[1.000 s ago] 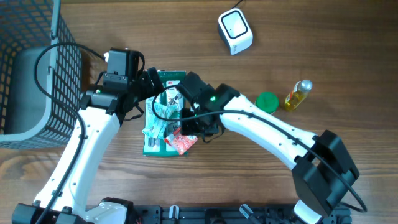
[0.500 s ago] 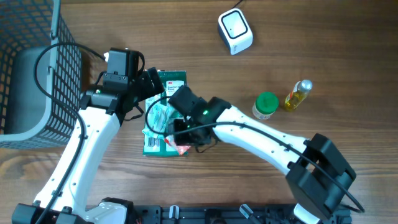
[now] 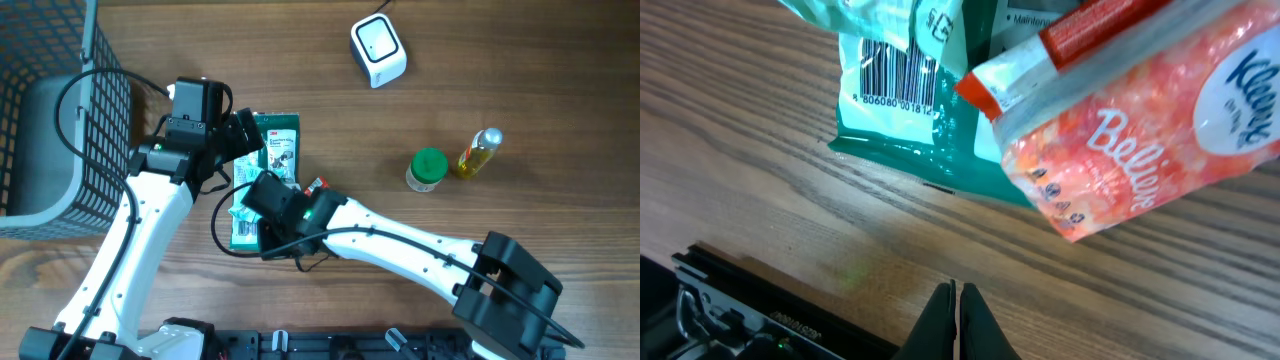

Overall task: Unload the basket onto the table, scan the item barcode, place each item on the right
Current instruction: 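Lower the right gripper over the pink Kleenex tissue pack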

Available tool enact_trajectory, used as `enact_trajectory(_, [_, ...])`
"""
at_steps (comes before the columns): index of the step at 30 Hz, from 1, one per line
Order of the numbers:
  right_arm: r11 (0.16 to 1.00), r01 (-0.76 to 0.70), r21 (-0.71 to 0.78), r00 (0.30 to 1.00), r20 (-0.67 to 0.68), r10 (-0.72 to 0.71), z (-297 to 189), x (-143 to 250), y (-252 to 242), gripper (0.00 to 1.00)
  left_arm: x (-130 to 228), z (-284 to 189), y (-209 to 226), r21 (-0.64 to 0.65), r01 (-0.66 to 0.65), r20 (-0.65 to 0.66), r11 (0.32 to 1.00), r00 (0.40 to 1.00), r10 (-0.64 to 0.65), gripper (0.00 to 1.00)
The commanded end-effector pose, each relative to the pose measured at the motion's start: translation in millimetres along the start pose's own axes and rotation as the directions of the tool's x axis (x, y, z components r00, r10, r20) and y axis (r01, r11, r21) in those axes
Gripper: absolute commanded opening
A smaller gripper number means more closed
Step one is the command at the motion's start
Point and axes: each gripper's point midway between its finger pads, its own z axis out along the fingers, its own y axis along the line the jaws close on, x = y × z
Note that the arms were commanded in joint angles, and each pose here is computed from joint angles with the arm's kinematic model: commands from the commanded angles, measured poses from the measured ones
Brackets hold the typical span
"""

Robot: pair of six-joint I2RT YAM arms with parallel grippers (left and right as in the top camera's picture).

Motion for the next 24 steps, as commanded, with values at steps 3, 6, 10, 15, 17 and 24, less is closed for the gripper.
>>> enact_trajectory(3, [1.0, -0.023, 0.009, 0.999, 0.043, 0.022, -5, -4, 0, 0.04, -2, -1, 2, -0.007, -0.005, 0.01, 1.0, 1.0, 0.005, 1.0])
enact_trajectory(6, [1.0, -0.023, 0.007, 0.999, 0.045, 0.022, -1, -3, -3, 0.04, -3, -1, 2, -0.008, -0.005, 0.01, 1.0, 1.0, 0.005, 1.0])
enact_trajectory(10, [1.0, 0.013, -0.017, 0.997, 0.071, -0.012, 10, -6, -5, 0.04, -3, -1, 2, -0.008, -0.005, 0.01, 1.0, 1.0, 0.005, 1.0])
enact_trajectory(15, [1.0, 0.017, 0.007, 0.992, 0.123, -0.017, 12, -14, -10, 0.05, -3, -1, 2, -0.008, -0.005, 0.01, 1.0, 1.0, 0.005, 1.0])
enact_trajectory(17, [1.0, 0.018, -0.002, 0.992, 0.128, -0.018, 17, -14, -12, 0.04, -3, -1, 2, -0.008, -0.005, 0.01, 1.0, 1.0, 0.005, 1.0])
enact_trajectory(24, [1.0, 0.019, -0.009, 0.991, 0.134, -0.017, 20, -14, -13, 0.04, -3, -1, 2, -0.008, -0.005, 0.01, 1.0, 1.0, 0.005, 1.0])
